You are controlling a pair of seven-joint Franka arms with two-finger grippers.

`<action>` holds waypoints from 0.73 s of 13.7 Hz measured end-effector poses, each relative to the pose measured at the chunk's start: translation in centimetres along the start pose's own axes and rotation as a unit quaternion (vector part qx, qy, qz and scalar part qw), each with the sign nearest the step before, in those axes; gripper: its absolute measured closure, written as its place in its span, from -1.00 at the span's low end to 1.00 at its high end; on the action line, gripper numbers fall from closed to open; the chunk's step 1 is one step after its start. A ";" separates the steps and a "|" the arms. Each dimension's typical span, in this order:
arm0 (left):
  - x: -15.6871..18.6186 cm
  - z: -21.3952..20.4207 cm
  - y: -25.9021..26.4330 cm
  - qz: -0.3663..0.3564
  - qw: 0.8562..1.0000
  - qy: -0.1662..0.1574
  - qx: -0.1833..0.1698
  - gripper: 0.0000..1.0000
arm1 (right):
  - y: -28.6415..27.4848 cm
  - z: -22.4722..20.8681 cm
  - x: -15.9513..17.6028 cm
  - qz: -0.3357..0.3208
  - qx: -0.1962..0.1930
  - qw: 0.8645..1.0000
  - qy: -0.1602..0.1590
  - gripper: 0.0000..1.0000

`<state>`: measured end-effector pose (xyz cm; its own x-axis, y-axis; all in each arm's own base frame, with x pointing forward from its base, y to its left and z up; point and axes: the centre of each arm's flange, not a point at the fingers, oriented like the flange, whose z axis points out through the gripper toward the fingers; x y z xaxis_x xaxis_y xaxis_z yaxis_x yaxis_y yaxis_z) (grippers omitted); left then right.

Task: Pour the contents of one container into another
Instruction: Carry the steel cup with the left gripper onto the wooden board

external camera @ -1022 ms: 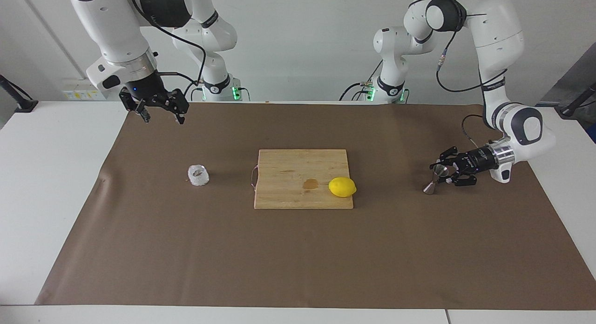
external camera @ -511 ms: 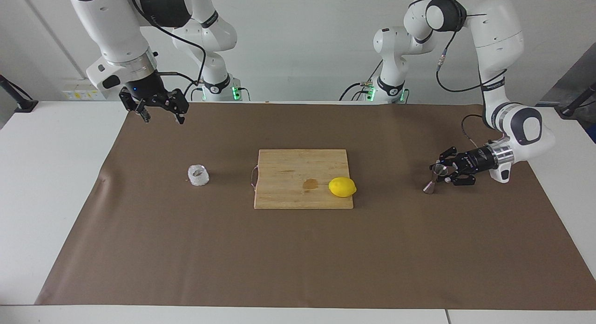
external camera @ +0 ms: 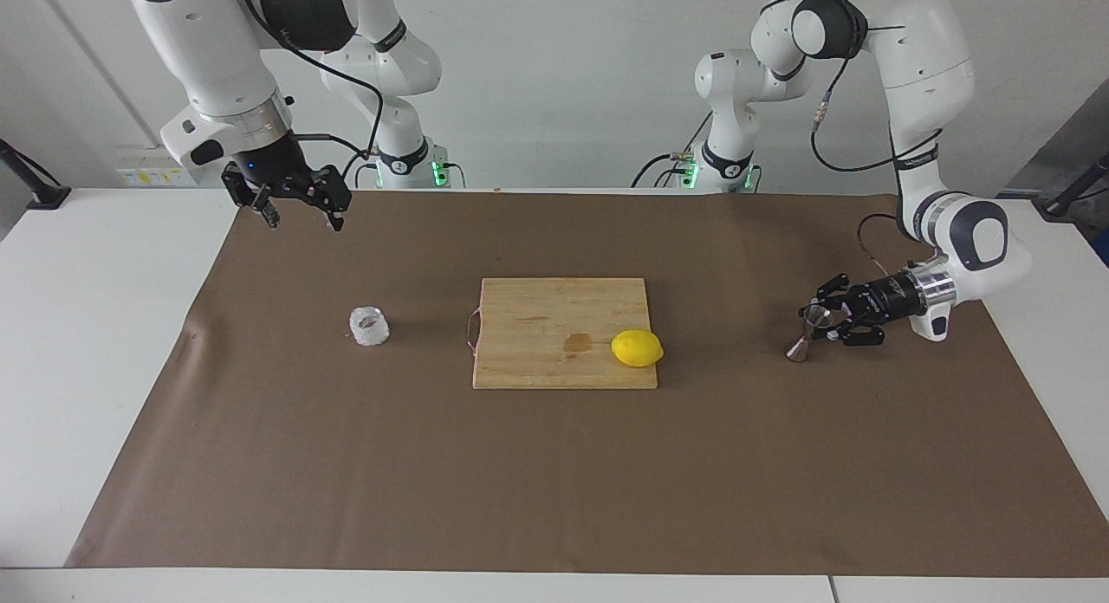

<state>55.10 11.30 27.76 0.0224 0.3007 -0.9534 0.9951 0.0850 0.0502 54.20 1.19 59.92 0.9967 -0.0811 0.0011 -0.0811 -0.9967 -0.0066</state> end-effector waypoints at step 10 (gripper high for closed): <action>-8.7 7.6 0.6 0.041 0.996 -0.058 0.052 0.05 | 0.0 0.0 0.0 0.000 0.000 1.000 0.000 -1.00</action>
<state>56.25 1.55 33.83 0.1091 0.1902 -0.9757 0.9939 -0.0359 0.1042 54.19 1.19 59.93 0.9967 -0.0811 0.0013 -0.0811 -0.9967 -0.0066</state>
